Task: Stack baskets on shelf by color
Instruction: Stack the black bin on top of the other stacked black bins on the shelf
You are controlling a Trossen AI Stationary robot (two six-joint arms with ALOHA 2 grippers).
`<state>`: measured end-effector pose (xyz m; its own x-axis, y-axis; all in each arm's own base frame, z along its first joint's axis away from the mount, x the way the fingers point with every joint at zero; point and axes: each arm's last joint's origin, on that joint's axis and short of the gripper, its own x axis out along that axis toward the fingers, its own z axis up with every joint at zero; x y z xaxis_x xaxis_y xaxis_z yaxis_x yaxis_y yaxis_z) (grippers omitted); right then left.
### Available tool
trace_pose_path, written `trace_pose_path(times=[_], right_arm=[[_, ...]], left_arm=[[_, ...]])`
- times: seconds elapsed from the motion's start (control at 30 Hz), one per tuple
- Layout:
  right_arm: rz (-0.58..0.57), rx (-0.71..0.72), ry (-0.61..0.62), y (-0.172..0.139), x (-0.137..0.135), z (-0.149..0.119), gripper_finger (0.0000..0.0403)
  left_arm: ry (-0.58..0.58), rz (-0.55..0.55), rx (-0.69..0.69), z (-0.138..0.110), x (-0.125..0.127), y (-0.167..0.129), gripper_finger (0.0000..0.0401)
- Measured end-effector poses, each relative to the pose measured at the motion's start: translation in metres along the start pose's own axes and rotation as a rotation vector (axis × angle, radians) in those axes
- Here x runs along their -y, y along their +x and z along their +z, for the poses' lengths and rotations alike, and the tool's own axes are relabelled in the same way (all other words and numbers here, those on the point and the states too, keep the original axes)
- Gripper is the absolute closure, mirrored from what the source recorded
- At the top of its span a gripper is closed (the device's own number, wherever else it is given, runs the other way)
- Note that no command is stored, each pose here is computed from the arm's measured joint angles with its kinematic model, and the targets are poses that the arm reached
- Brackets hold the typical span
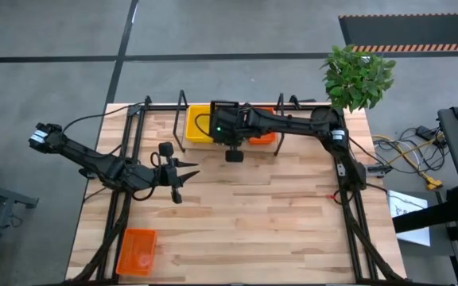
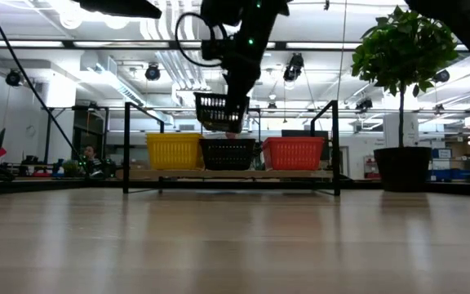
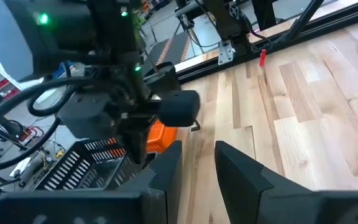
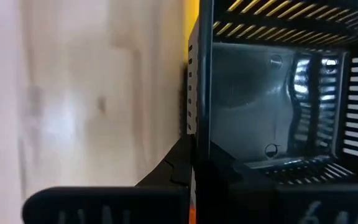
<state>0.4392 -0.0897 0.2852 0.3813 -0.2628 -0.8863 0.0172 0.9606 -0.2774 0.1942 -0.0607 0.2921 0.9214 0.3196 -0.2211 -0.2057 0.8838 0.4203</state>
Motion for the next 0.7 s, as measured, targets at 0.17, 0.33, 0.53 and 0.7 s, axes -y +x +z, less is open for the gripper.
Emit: trace_pose_path(times=[0.17, 0.33, 0.53, 0.7], right_arm=[[0.003, -0.036, 0.016, 0.001, 0.008, -0.006, 0.0394], [0.003, -0.043, 0.005, 0.003, 0.011, -0.008, 0.0394], [0.002, -0.045, 0.005, 0.005, 0.012, -0.009, 0.0394], [-0.002, -0.04, 0.011, 0.009, 0.015, -0.01, 0.0394]], left_arm=[[0.0, 0.0, 0.0, 0.0, 0.0, 0.0, 0.0322], [0.0, 0.0, 0.0, 0.0, 0.0, 0.0, 0.0322], [0.0, 0.0, -0.001, 0.0, 0.0, 0.0, 0.0322], [-0.001, 0.0, 0.0, 0.0, 0.0, 0.0, 0.0322]])
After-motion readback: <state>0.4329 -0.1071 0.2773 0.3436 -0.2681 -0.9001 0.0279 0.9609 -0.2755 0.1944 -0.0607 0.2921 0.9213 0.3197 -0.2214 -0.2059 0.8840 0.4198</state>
